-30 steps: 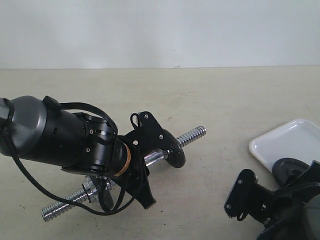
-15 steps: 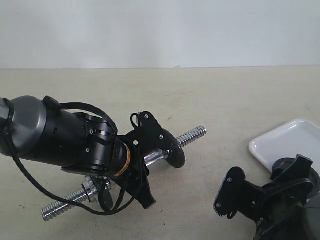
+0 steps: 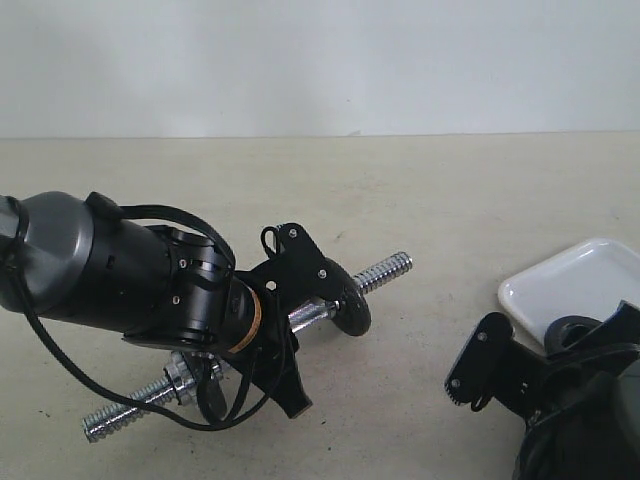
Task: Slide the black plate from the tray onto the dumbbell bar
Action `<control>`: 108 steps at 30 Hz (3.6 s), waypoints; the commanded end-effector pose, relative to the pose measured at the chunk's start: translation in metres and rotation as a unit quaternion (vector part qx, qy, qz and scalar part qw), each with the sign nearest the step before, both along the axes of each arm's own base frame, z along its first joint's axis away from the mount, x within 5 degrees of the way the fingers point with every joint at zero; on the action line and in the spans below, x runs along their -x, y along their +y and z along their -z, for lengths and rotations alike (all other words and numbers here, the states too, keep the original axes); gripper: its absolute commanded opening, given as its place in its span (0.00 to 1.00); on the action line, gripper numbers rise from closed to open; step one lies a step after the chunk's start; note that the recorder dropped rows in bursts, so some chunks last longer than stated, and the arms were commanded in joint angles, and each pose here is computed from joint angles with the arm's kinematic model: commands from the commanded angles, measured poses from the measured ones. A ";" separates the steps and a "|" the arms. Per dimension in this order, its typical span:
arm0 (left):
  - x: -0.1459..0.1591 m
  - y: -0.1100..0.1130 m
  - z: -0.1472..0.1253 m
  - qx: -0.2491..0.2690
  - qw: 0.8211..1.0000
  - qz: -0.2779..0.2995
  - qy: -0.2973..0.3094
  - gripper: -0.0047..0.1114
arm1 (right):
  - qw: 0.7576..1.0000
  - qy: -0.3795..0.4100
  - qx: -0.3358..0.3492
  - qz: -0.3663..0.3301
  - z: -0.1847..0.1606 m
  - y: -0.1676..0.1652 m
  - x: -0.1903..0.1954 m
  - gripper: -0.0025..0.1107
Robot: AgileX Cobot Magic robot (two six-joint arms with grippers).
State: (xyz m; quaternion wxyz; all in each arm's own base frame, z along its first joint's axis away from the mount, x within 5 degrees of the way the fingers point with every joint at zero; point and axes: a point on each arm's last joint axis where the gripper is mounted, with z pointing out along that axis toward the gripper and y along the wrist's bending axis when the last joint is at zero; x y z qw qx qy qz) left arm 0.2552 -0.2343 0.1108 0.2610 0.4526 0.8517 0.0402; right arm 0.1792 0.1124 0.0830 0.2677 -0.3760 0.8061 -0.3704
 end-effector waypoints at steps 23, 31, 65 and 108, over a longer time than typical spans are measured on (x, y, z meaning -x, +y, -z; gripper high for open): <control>-0.001 -0.003 -0.010 0.009 1.000 0.004 -0.013 0.08 | 1.000 0.019 -0.020 -0.013 0.006 0.002 0.000 0.36; -0.001 -0.003 -0.010 0.009 1.000 0.004 -0.013 0.08 | 1.000 0.019 -0.024 -0.007 0.006 0.002 0.001 0.36; -0.001 -0.002 -0.010 0.007 1.000 0.002 -0.013 0.08 | 0.999 0.015 -0.033 0.017 0.006 0.000 0.002 0.02; -0.001 -0.002 -0.010 0.007 1.000 0.003 -0.014 0.08 | 0.987 -0.088 -0.122 0.047 -0.056 -0.004 0.000 0.02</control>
